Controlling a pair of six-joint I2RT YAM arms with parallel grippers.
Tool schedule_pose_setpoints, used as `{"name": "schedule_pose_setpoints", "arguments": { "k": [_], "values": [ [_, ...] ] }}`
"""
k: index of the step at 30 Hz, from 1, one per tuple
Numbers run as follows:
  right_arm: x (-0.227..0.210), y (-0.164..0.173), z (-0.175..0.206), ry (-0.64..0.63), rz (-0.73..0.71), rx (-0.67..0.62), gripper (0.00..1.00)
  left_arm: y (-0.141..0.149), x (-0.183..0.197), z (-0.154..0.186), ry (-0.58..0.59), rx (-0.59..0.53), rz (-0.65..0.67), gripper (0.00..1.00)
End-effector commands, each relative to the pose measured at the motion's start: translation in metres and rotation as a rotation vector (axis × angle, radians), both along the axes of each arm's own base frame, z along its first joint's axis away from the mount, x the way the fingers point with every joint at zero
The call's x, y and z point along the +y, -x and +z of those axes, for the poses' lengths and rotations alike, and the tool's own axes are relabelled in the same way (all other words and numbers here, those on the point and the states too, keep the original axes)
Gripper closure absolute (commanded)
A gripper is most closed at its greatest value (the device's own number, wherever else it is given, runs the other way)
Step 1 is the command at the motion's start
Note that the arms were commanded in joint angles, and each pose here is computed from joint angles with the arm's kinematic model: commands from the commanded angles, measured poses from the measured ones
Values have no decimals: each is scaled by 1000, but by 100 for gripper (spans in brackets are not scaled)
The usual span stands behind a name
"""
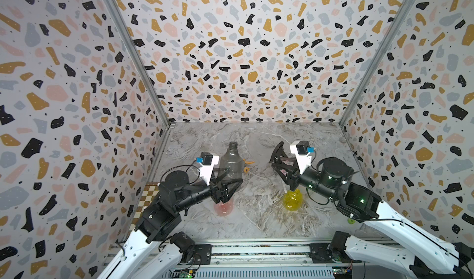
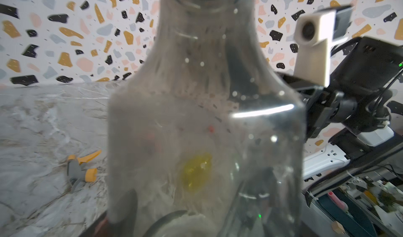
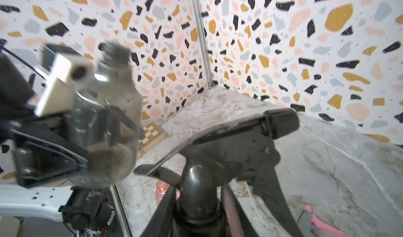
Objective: Attach spray nozzles to spray bottles
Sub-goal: Pick up the spray nozzle from the center of the board.
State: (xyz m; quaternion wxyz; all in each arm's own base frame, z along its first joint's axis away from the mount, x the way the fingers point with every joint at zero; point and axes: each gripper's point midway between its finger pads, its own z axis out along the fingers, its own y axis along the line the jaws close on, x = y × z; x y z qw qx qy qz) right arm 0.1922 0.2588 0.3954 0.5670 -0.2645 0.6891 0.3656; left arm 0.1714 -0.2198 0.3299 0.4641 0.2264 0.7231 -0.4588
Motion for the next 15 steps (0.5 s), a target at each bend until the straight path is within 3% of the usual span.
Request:
{"name": "schedule_pose_setpoints", "arguments": {
  "k": [1,6,11,15],
  "values": [
    [-21,11,61,-129,1,-143,85,14,-30,22,87,-129,-105,100],
    [-46,24,100,-273,-3,-254,85,37,-73,-3,20,-253,-195,100],
    [-71,49,133,-432,17,-348,85,36,-86,-22,6,-283,-212,100],
    [-71,67,143,-529,116,-388,85,40,-90,-26,1,-313,-240,100]
  ]
}}
